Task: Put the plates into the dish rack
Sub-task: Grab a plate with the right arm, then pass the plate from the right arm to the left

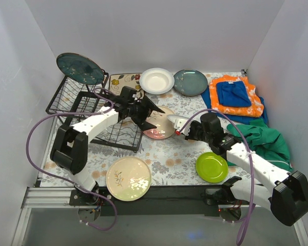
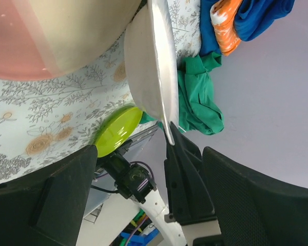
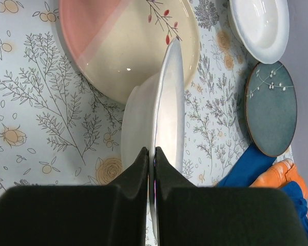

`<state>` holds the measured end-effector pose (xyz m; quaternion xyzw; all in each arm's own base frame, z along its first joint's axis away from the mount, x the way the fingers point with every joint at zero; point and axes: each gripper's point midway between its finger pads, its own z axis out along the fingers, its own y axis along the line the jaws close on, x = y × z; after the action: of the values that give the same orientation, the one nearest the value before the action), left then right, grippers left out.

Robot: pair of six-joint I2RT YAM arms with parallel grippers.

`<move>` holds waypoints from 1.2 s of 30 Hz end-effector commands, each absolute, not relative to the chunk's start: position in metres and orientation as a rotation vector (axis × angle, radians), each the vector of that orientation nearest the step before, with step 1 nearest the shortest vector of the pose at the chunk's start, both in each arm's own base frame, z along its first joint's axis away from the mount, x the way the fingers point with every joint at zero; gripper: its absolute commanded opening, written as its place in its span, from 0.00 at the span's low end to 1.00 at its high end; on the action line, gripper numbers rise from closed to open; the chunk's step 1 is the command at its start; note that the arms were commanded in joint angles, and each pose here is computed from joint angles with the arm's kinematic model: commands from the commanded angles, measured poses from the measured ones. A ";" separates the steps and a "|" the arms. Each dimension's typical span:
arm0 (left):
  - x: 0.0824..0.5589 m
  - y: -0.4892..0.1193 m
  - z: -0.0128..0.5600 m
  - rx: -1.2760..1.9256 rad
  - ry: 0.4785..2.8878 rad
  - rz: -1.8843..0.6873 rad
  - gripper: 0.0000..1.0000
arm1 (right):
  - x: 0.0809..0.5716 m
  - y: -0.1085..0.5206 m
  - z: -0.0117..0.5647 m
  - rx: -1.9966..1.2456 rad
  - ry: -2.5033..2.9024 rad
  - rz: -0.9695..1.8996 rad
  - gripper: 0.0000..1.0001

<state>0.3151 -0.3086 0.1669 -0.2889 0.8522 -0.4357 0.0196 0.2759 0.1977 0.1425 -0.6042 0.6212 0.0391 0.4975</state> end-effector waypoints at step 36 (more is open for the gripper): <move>0.361 -0.375 0.193 -0.343 2.655 -1.392 0.00 | 0.259 0.224 0.208 -1.395 1.329 0.156 0.01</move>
<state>0.3527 -0.3714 0.1412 -0.2041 0.8825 -0.4229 -0.0246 0.2599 0.2128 0.1813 -0.6089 0.5858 0.0506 0.5324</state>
